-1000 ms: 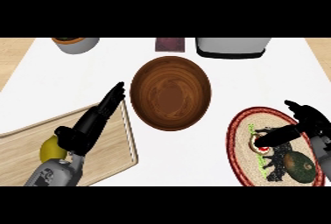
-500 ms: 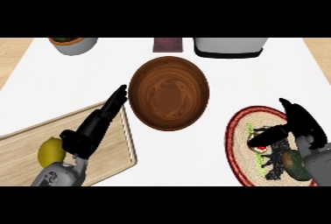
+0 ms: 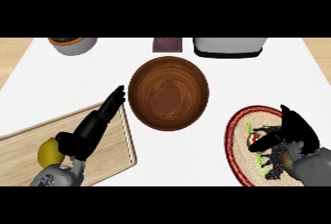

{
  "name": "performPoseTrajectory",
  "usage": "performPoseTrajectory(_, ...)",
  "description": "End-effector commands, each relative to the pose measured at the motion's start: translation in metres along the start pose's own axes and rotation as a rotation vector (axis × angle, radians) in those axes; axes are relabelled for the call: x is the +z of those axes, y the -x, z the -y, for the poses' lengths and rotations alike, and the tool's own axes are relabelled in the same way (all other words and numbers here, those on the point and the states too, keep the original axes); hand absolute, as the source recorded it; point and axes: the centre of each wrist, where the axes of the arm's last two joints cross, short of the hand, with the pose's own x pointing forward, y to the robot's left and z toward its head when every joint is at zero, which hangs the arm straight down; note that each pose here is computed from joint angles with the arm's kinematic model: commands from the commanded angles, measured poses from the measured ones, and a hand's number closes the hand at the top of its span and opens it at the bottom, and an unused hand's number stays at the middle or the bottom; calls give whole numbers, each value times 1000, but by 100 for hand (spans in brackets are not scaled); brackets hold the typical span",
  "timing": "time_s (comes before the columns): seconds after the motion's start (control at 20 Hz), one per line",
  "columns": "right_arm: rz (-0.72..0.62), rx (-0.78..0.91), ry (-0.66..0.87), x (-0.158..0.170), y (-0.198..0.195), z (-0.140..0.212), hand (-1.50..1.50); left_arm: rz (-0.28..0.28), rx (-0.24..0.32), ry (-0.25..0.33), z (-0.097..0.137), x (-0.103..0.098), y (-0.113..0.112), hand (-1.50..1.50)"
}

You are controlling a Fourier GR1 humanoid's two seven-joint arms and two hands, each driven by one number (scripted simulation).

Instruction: Pick the cupcake from the placemat and place it in the bowl

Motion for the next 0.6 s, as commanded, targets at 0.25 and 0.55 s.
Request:
performPoseTrajectory(0.25, -259, -38, -32, -7, -3, -3, -150, 10, -2, 3, -9, 4, 4, 0)
performPoseTrajectory(0.55, -249, -61, -22, -1, -3, -23, -150, -1, -9, 14, 1, 0, -14, 0)
